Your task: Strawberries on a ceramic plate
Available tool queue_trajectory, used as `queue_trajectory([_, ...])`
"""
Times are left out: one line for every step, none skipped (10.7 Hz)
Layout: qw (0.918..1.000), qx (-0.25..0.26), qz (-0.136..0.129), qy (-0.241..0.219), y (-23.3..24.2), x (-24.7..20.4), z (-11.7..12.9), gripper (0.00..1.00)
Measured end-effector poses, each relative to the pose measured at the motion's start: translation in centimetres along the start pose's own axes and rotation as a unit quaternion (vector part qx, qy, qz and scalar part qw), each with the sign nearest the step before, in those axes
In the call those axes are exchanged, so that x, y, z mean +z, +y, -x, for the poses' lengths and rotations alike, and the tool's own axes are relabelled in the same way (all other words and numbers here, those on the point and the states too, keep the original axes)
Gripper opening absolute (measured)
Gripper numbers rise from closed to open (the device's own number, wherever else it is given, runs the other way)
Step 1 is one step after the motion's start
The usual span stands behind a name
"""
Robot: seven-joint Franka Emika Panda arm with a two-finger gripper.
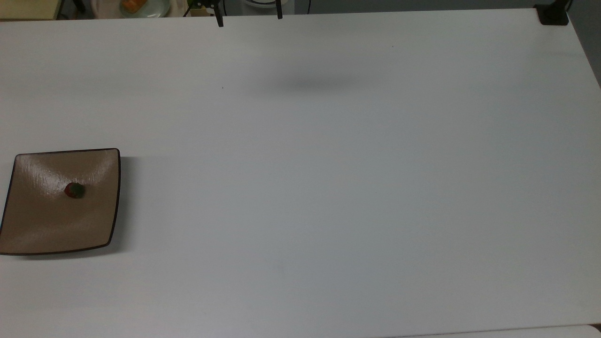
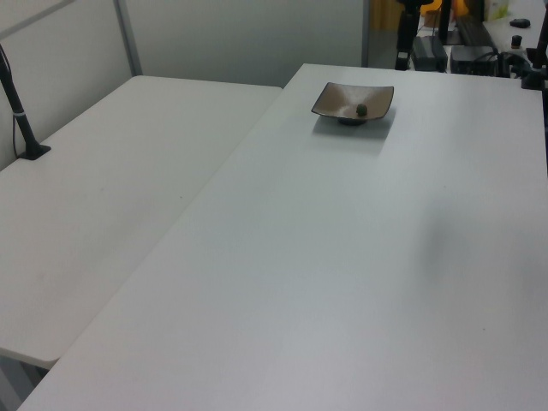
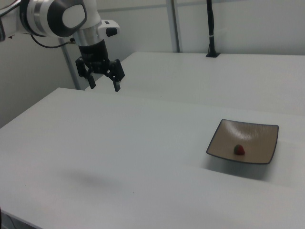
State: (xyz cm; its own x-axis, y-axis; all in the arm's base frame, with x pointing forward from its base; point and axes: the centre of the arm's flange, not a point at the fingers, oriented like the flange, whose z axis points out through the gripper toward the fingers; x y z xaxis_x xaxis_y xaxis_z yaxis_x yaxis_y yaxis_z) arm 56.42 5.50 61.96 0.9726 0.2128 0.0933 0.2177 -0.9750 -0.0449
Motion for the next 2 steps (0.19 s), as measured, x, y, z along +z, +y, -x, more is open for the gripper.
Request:
queue_trajectory([1.0, -0.001, 0.0, 0.0, -0.06, 0.0, -0.01, 1.0])
queue_trajectory([1.0, -0.001, 0.0, 0.0, -0.08, 0.0, -0.01, 1.0])
